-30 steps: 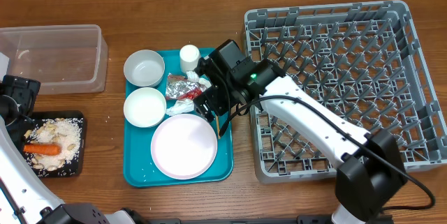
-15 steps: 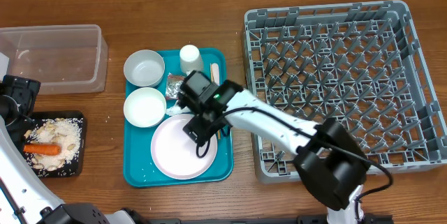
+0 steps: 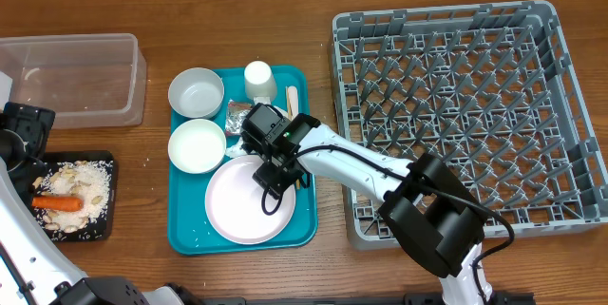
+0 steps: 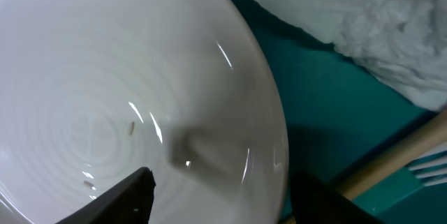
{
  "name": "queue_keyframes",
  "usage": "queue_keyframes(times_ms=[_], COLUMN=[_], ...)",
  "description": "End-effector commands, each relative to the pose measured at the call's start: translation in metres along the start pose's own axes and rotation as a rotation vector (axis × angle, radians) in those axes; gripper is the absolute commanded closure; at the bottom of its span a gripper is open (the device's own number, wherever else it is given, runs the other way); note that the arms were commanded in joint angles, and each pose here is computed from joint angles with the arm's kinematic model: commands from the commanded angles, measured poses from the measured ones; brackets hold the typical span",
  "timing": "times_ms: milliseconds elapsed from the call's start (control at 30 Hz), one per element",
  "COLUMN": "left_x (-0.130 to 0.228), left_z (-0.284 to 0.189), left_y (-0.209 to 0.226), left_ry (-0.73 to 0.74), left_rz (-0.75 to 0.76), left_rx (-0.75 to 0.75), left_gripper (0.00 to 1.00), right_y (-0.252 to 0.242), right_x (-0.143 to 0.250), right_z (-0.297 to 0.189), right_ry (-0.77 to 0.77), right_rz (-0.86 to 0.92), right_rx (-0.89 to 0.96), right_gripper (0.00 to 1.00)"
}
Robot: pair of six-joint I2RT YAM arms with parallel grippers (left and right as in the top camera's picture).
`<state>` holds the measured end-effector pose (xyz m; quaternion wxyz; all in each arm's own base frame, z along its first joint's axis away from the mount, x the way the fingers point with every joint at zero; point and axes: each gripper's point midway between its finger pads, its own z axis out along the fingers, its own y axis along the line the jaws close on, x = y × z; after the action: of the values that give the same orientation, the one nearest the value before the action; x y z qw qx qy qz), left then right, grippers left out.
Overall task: Sort waste into correct bins and load items into the dishwasher rack
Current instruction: 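Grasp the rim of the white plate with the right gripper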
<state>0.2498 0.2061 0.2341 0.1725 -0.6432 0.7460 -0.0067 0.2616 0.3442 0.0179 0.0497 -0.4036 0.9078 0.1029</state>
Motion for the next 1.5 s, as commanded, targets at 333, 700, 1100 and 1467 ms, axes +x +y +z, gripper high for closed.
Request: queue_keyframes(times_ms=[333,700,1100,1467], left_x=[-0.004,-0.004,-0.004,-0.004], left_z=[0.000,0.000,0.000,0.000], left_y=[0.000,0.000,0.000,0.000], left_ry=[-0.011,-0.011,-0.011,-0.011], left_rz=[-0.007,-0.007,-0.007,-0.007], left_rx=[-0.009,-0.009,-0.009,-0.009], left_gripper=[0.00,0.00,0.00,0.00], right_y=[-0.002,-0.003,-0.005,-0.006], right_x=[-0.007,-0.003,0.003,0.003], right_z=[-0.001,0.003,0.012,0.013], right_ry=[-0.025,-0.018,0.004,0.005], right_rz=[-0.002,0.025,0.032,0.037], right_rx=[0.009,0.011,0.017,0.017], right_gripper=[0.61,0.63,0.57,0.81])
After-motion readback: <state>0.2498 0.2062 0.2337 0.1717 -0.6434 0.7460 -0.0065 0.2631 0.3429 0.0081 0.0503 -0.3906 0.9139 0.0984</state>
